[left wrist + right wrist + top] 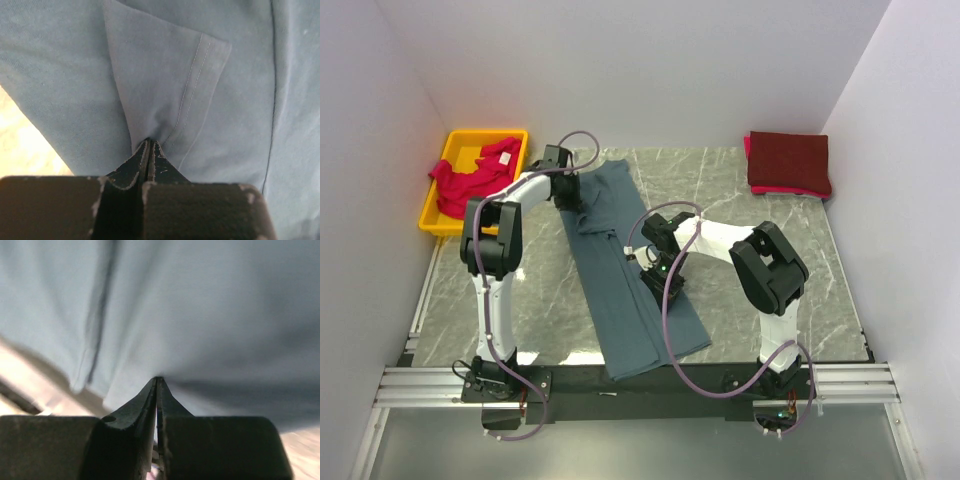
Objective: Fold and stack the t-shirts
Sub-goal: Fold the tshirt
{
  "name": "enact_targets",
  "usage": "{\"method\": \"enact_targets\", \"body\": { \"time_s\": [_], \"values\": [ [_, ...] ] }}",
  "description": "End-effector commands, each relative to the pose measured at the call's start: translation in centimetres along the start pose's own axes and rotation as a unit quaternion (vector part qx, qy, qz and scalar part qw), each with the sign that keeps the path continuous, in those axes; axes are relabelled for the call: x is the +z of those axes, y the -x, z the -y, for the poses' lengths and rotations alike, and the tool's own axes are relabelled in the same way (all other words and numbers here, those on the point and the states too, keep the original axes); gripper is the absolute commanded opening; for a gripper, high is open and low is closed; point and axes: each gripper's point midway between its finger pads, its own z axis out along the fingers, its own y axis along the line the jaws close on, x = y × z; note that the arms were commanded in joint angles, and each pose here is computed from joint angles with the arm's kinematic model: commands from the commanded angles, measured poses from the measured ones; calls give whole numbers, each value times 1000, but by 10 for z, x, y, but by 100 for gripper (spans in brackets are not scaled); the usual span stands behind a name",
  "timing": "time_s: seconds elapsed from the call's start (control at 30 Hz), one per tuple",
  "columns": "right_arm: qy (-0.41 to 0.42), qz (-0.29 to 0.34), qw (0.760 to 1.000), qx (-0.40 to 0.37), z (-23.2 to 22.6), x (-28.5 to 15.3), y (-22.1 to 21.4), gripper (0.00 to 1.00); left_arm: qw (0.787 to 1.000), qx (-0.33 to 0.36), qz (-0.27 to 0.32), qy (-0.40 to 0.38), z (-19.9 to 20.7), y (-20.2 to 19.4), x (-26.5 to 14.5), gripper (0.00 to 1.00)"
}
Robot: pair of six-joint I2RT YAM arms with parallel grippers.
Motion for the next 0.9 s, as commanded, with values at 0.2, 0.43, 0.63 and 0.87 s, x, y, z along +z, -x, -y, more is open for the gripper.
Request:
{"method": "enact_targets", "body": {
  "time_s": [0.2,0.43,0.63,0.87],
  "values": [
    [96,148,984,23,-12,-83,34,13,994,98,-15,-53,57,13,55,1],
    [37,250,964,77,50,-136,74,15,974,168,90,-123,102,93,17,6],
    [19,326,941,93,70,-173,127,15,957,181,153,-166,111,110,-89,3],
    [47,353,926,123,80,-171,162,15,968,139,42,-205,90,-4,-104,1]
  ]
}}
